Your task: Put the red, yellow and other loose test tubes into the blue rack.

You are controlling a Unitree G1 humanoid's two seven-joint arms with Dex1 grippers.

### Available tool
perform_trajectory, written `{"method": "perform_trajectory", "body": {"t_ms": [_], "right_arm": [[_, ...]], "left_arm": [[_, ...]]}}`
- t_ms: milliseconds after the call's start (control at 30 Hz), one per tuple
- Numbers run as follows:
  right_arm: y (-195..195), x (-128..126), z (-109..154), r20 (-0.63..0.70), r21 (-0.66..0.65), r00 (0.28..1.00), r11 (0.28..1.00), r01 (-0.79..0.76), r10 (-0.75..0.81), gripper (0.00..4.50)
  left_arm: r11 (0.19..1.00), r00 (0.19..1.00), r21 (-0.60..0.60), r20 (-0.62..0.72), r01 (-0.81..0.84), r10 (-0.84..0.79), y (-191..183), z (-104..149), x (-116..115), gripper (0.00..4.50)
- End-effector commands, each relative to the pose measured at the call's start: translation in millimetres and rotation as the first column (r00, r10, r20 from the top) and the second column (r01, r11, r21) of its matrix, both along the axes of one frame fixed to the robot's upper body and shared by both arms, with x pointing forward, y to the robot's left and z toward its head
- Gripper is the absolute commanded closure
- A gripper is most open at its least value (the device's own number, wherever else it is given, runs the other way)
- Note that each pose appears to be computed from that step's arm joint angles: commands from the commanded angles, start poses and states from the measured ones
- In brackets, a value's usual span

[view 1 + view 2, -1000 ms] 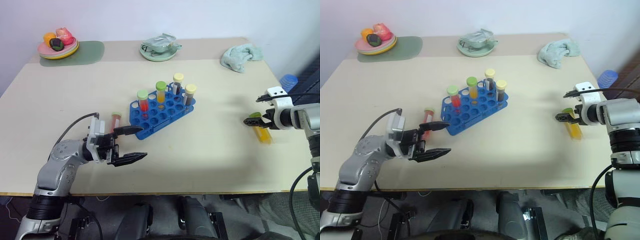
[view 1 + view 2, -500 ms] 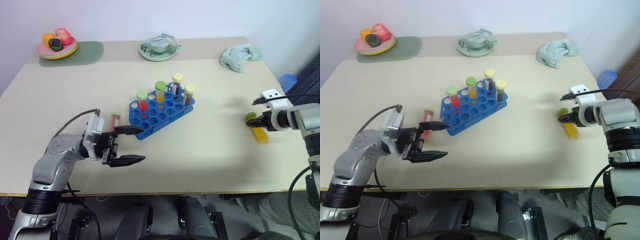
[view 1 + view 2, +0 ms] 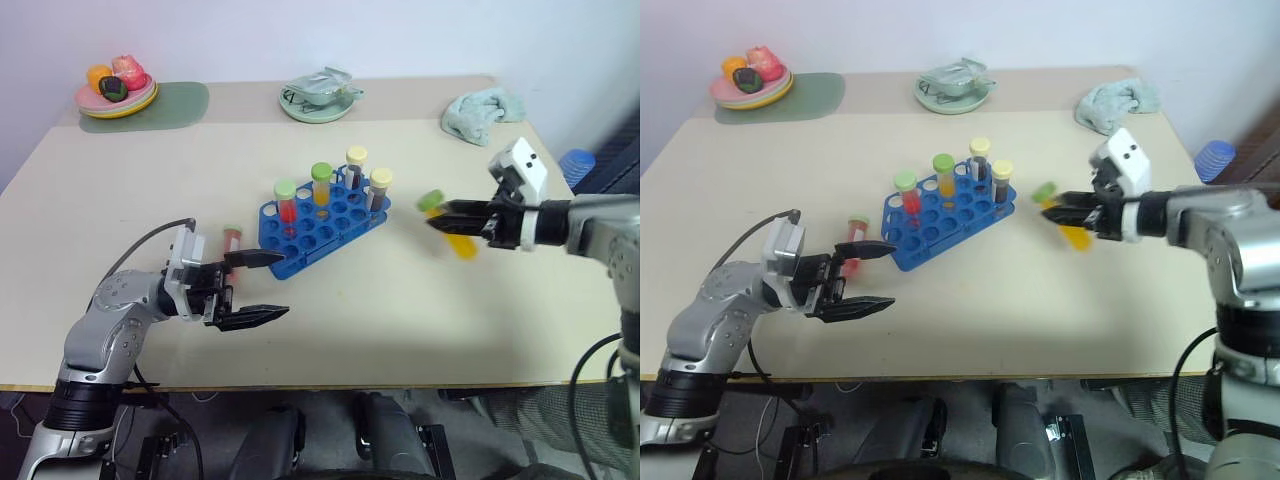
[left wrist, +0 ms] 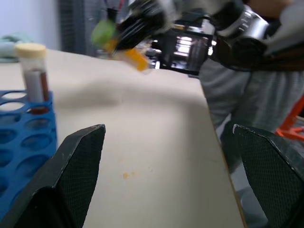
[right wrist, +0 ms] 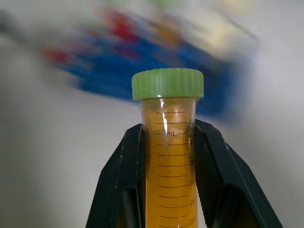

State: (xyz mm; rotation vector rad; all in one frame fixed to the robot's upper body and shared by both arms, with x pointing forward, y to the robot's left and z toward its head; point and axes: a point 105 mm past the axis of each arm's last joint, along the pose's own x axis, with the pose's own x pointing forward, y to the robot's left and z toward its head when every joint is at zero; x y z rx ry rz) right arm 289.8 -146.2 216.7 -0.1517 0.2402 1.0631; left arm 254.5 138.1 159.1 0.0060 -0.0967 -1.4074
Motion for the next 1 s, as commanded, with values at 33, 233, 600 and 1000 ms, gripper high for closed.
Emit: {"method": "perform_trajectory", "body": {"t_ms": [33, 233, 600, 1000], "right_arm": [[24, -10, 18, 0.144, 0.119, 0.988, 0.990, -0.075, 0.057, 3.74], [64, 18, 20, 0.358, 0.313, 0.932, 0.948, -0.053, -0.066, 3.74], [97, 54, 3, 0.401, 0.589, 0.858, 0.808, 0.026, -0.320, 3.74], [94, 80, -30, 0.357, 0.666, 0.813, 0.735, 0.124, -0.460, 3.74]], "left_arm": [[0.998, 0.998, -0.021, 0.036, -0.053, 0.053, 11, 8, 2, 0.07], [0.991, 0.991, -0.046, 0.036, -0.129, 0.131, 22, 11, 4, 0.07], [0.963, 0.966, -0.101, 0.026, -0.252, 0.255, 32, 12, -1, 0.07], [0.931, 0.941, -0.157, 0.025, -0.330, 0.337, 38, 15, 2, 0.07]]}}
